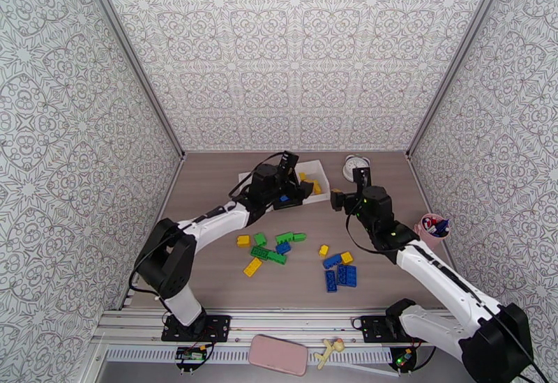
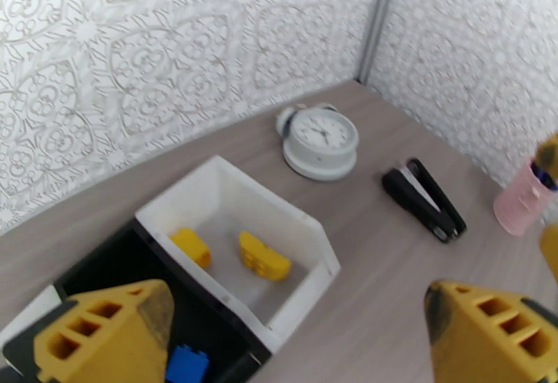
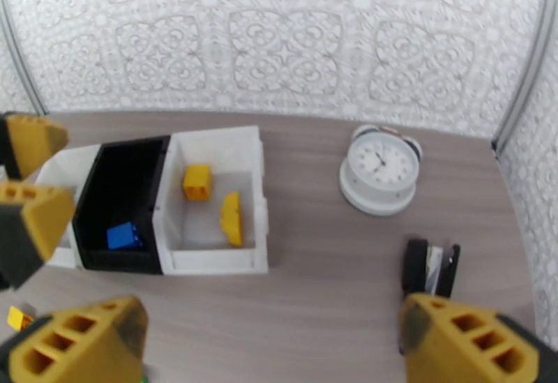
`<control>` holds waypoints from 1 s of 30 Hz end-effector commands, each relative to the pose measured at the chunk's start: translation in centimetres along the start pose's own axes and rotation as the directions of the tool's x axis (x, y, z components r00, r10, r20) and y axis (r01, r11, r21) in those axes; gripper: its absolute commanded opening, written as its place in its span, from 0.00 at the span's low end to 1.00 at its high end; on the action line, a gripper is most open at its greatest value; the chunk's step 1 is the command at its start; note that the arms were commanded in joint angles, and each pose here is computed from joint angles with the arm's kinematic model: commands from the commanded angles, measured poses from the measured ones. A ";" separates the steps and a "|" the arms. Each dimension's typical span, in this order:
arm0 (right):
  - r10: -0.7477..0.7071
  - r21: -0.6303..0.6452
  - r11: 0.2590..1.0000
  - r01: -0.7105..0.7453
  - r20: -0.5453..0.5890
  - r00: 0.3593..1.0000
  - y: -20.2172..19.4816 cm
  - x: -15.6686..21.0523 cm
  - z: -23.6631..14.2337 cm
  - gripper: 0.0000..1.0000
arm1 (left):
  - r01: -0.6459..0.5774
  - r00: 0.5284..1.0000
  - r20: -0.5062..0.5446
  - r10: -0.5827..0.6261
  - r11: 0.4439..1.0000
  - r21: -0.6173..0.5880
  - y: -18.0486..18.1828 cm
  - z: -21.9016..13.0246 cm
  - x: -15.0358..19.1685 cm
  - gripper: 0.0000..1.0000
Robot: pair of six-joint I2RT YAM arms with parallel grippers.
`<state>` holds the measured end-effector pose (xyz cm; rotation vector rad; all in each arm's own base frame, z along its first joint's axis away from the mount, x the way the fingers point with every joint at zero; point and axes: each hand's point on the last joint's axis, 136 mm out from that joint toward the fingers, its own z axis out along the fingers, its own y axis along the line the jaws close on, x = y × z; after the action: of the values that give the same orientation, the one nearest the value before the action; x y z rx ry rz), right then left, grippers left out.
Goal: Sort the legos into containers by color
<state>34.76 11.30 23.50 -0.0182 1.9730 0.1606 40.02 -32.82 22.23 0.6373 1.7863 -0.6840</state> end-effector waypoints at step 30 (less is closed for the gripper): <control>0.809 0.569 0.585 -0.577 -0.453 0.374 -1.0 21.5 -3.7 0.86 | -0.266 0.950 -0.008 0.313 0.820 0.507 -11.0 -6.9 6.7 1.00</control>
<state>22.67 10.22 5.45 1.1380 2.6146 0.3636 26.38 -34.84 18.78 1.2513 1.6081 -0.9713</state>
